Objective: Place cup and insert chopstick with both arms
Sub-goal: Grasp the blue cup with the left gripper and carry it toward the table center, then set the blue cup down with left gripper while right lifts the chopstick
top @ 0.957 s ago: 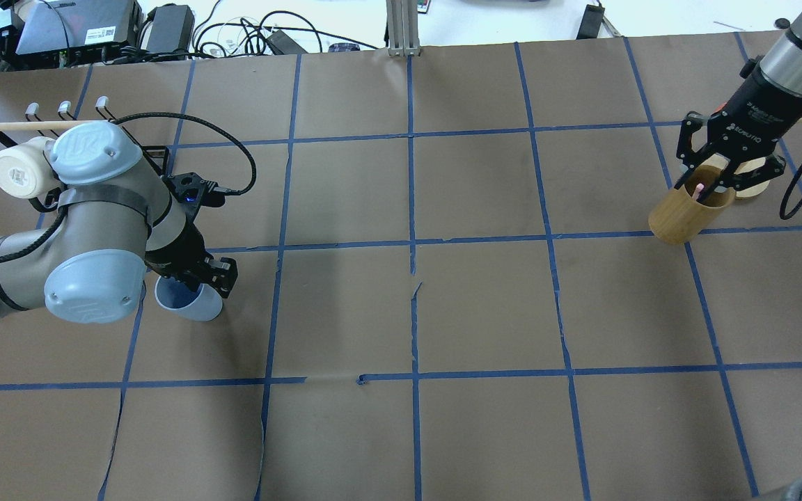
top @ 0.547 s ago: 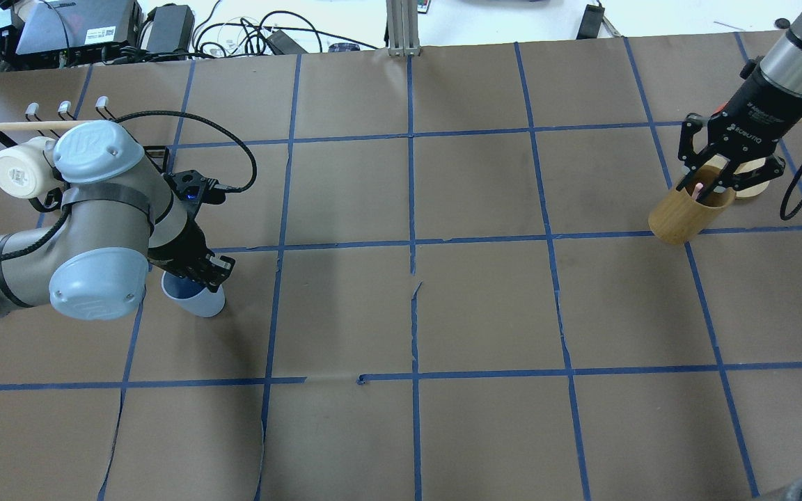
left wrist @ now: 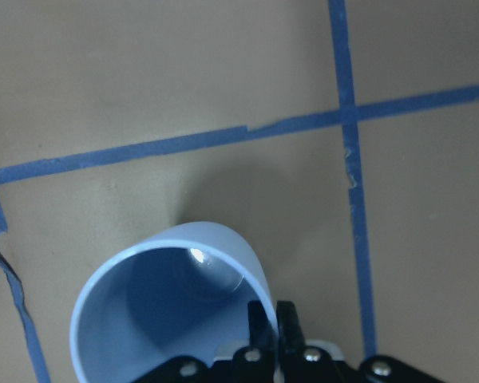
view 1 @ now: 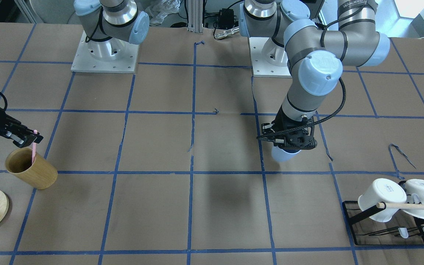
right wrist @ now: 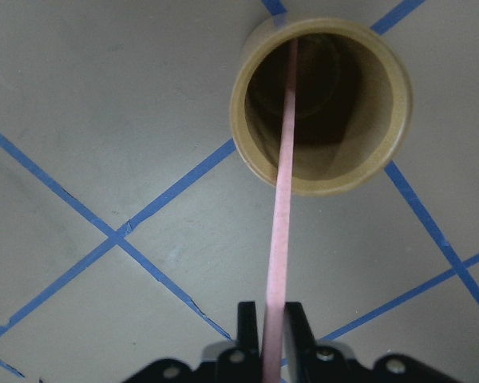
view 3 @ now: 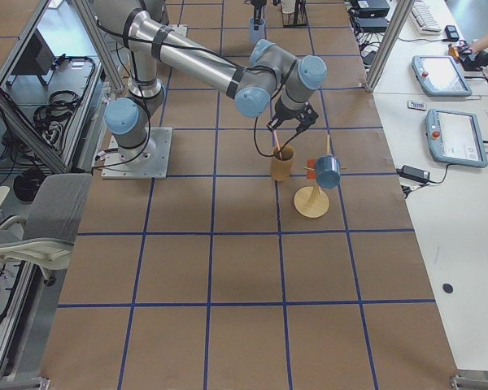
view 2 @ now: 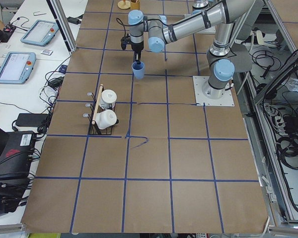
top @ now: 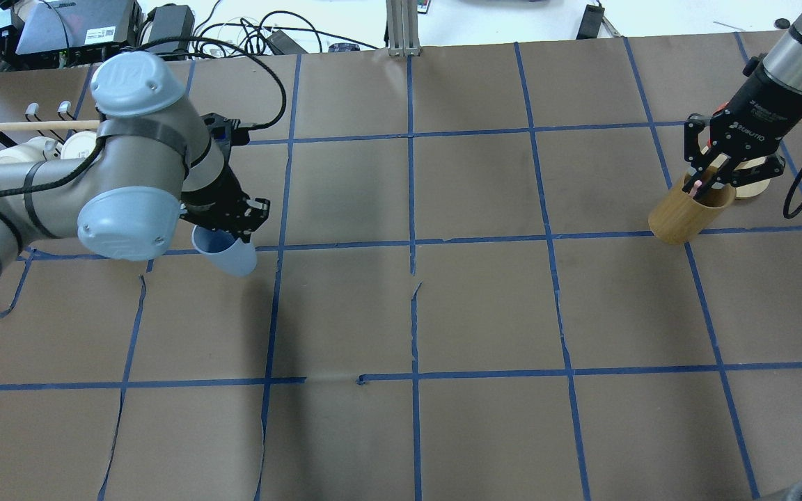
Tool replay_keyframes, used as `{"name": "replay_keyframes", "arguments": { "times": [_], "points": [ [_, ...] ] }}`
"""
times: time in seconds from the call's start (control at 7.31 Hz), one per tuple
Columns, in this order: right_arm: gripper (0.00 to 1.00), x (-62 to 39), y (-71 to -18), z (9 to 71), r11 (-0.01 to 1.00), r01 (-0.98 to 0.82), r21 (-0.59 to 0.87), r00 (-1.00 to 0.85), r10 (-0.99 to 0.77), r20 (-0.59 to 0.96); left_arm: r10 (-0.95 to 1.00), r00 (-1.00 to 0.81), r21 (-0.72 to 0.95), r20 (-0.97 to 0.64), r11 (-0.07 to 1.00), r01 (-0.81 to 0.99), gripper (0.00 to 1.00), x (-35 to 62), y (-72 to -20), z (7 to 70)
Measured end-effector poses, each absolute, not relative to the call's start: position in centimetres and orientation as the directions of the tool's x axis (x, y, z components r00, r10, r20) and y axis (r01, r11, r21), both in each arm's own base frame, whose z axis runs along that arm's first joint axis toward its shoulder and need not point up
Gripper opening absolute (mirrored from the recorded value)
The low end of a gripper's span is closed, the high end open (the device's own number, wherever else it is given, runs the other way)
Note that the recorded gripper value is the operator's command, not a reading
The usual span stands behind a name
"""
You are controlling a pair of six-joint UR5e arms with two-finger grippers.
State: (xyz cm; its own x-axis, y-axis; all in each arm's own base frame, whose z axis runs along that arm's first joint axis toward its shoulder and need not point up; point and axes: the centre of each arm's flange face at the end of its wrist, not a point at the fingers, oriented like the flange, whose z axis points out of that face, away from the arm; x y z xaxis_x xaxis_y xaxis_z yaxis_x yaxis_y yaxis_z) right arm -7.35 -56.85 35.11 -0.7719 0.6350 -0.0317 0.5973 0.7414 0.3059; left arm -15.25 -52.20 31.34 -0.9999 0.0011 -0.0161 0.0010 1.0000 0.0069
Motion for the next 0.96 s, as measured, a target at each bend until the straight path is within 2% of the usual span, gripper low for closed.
{"name": "replay_keyframes", "arguments": {
  "times": [0.41, 0.82, 0.96],
  "points": [
    [0.21, -8.2, -56.3, 35.9, 0.727, 0.608, 0.317, -0.762, 0.647, -0.022, -0.102, -0.992, -0.018, 0.071, 0.994, -0.103, 0.00, -27.7, -54.3, 33.2],
    [0.05, -8.5, -55.9, 39.1, 0.709, 0.610, 0.355, -0.757, 0.654, -0.007, -0.111, -0.985, -0.041, 0.132, 0.992, -0.117, 0.00, -35.4, -58.3, 33.6],
    [0.04, -8.6, -55.8, 39.9, 0.704, 0.609, 0.364, -0.757, 0.654, 0.001, -0.104, -0.985, -0.048, 0.136, 0.993, -0.111, 0.00, -37.2, -59.4, 33.2]
  ]
}}
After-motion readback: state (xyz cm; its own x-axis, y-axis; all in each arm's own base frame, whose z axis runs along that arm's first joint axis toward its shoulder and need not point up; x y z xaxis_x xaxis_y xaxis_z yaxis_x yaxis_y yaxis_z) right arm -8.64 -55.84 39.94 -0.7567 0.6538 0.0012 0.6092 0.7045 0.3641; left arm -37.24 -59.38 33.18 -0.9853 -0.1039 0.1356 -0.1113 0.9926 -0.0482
